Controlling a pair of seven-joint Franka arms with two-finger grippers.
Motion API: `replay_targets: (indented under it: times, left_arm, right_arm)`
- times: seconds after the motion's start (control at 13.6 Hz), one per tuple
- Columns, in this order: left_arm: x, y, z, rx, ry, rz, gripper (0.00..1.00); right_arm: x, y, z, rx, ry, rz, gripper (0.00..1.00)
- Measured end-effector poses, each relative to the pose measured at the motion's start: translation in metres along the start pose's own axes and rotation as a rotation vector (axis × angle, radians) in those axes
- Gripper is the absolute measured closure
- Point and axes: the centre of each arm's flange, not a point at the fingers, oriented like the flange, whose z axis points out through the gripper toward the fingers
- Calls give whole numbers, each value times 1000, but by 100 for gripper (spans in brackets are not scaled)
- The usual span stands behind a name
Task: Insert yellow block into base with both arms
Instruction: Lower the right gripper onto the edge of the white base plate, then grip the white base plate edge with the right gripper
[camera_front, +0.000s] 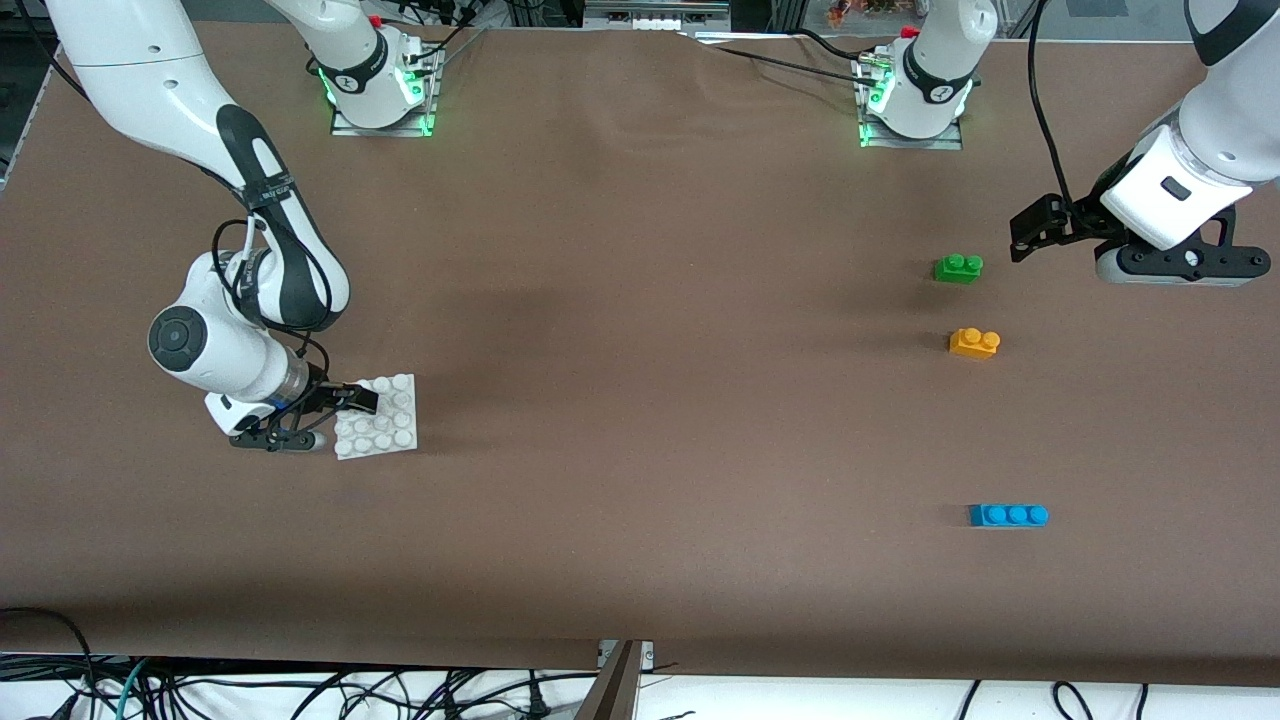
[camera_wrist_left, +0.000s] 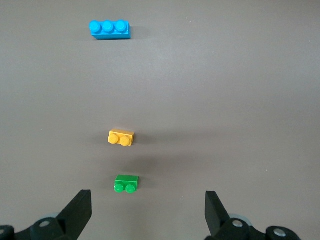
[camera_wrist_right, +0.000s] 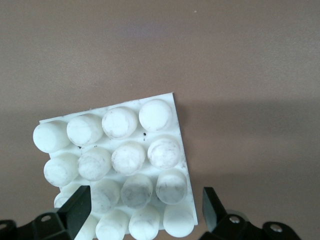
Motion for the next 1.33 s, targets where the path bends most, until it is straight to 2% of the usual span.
replay_targets:
  times: [1.33]
  left_arm:
    - [0,0,0,0,0,0,0]
  right_arm:
    - [3,3,20,-4,40,-49,2]
